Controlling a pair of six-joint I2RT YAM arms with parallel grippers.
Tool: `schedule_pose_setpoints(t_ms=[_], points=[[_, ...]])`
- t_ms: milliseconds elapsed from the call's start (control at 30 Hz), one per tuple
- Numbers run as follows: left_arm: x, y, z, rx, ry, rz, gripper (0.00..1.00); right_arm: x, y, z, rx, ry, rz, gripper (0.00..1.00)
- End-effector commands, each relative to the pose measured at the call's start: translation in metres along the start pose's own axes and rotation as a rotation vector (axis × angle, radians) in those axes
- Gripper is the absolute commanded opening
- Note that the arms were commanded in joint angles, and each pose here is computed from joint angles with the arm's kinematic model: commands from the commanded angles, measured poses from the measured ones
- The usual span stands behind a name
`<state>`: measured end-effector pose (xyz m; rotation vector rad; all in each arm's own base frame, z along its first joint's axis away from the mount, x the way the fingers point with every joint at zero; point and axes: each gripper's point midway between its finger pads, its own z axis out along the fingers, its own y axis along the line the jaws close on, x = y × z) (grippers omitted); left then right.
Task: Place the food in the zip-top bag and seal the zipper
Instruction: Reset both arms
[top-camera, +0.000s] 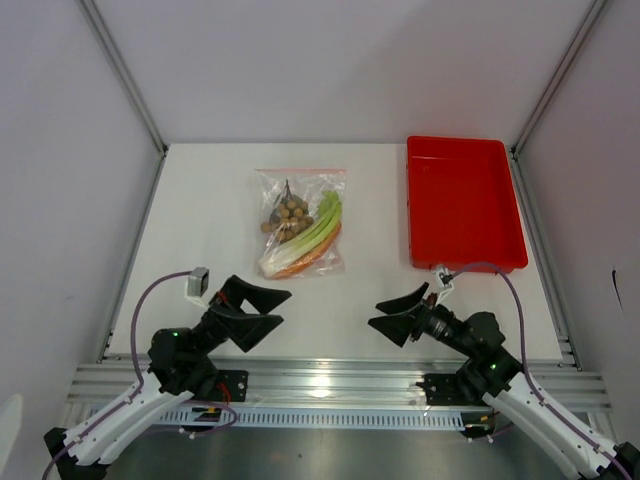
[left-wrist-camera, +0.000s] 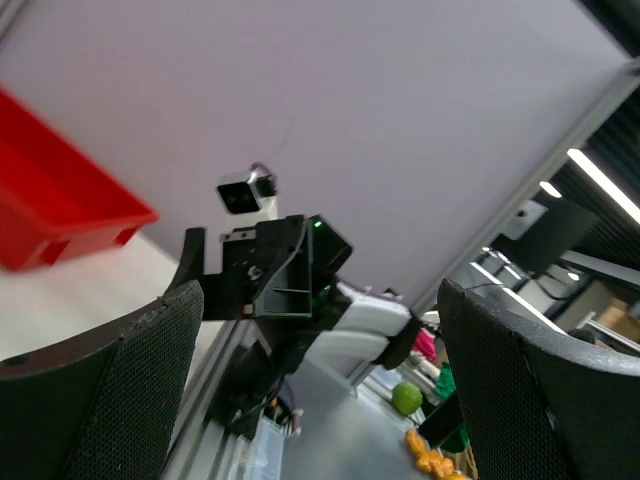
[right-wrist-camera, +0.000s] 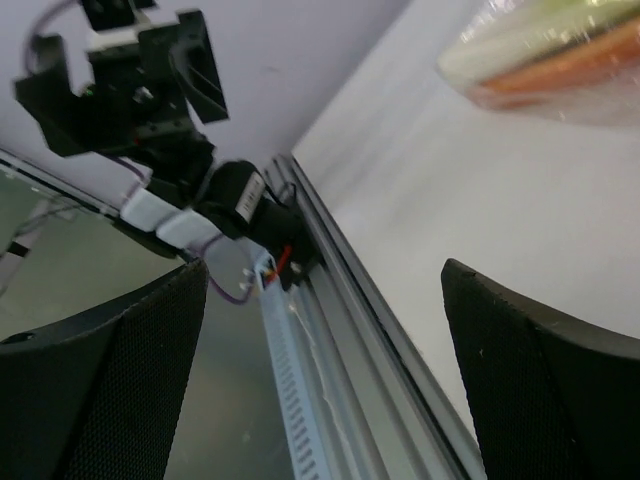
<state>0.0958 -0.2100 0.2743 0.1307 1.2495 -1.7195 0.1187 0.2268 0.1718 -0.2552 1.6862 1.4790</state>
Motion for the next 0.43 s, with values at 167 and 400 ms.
schedule_pose_setpoints(t_ms=[167,400], points=[[0.039,0.022,-0.025,0.114,0.027,-0.006,1.00,0.000,-0.021,0.004,0.042,-0.146,0.092,0.99],[0.041,0.031,-0.024,0.073,0.036,0.000,0.99,0.002,-0.049,0.002,0.212,-0.199,0.079,0.99]])
